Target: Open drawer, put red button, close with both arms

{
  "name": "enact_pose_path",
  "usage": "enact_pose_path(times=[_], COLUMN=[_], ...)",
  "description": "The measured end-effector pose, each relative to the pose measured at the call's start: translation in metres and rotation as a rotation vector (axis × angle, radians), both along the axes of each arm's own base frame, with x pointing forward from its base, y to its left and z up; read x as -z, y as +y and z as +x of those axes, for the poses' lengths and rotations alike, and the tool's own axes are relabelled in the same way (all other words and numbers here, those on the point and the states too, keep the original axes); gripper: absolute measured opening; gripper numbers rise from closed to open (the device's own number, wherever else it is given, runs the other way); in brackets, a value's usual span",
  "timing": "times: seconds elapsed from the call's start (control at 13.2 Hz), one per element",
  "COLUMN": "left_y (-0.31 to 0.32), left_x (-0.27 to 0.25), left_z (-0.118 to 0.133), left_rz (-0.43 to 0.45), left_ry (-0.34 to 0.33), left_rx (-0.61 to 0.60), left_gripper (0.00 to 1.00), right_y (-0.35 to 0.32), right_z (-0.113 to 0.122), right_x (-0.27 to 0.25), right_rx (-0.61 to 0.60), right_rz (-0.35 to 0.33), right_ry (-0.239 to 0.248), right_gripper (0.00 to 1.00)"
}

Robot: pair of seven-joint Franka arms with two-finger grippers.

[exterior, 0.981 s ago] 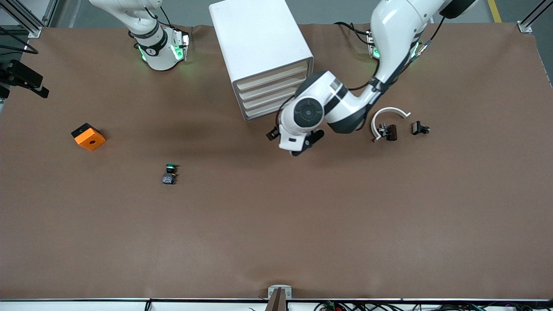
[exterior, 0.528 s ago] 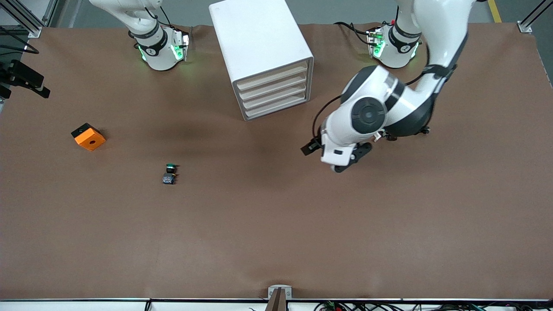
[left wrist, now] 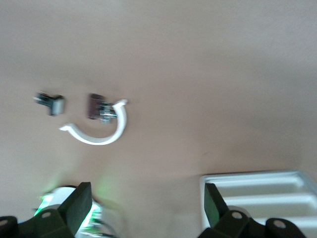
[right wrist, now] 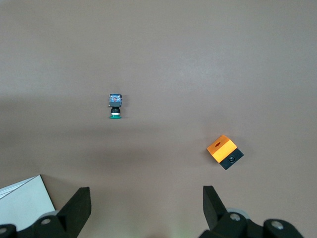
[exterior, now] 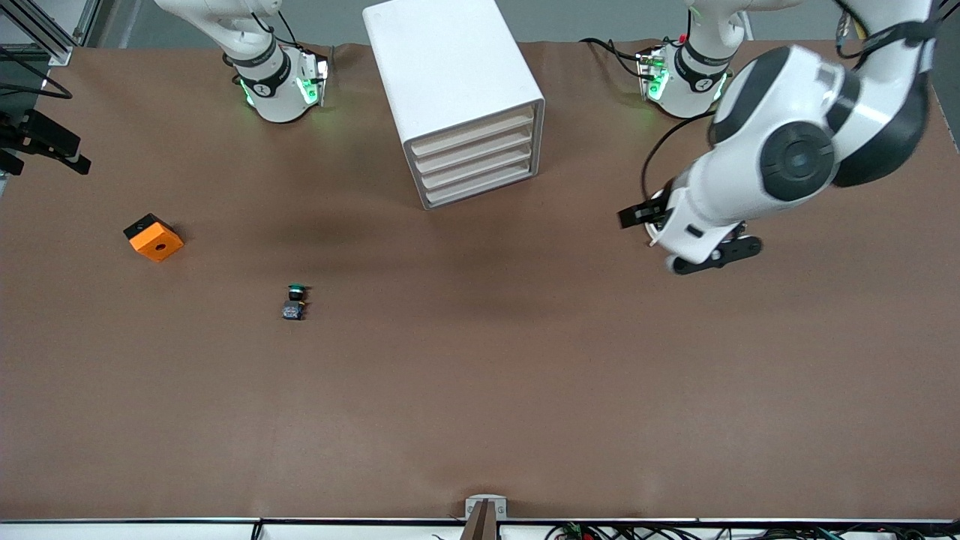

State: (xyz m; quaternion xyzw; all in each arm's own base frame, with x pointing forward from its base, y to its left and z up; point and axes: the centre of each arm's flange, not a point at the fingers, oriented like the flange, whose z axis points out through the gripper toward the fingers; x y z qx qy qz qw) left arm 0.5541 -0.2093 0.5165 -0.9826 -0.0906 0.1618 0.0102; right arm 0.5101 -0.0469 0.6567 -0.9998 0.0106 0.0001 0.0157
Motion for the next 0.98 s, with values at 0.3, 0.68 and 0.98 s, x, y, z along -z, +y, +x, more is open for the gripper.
enact_pose_path(times=[0.3, 0.68, 0.98], left_y=[0.094, 0.197, 0.202], left_x=[-0.056, -0.059, -0.038], left_z=[-0.017, -0.048, -0.062], left_rz=[-0.021, -0.073, -0.072], left_ry=[-0.045, -0.133, -0.24], left_rx=[0.094, 0.133, 0.137], left_gripper=[1.0, 1.0, 1.0], right_y=[-0.002, -0.005, -0.005], right_z=[0.0, 0.0, 0.0], right_x=[0.002, 0.003, 0.003], right_rx=[0.003, 0.005, 0.006], right_rz=[-0.009, -0.024, -0.024], right_ry=[0.005, 0.009, 0.009], right_gripper=[1.0, 1.0, 1.0])
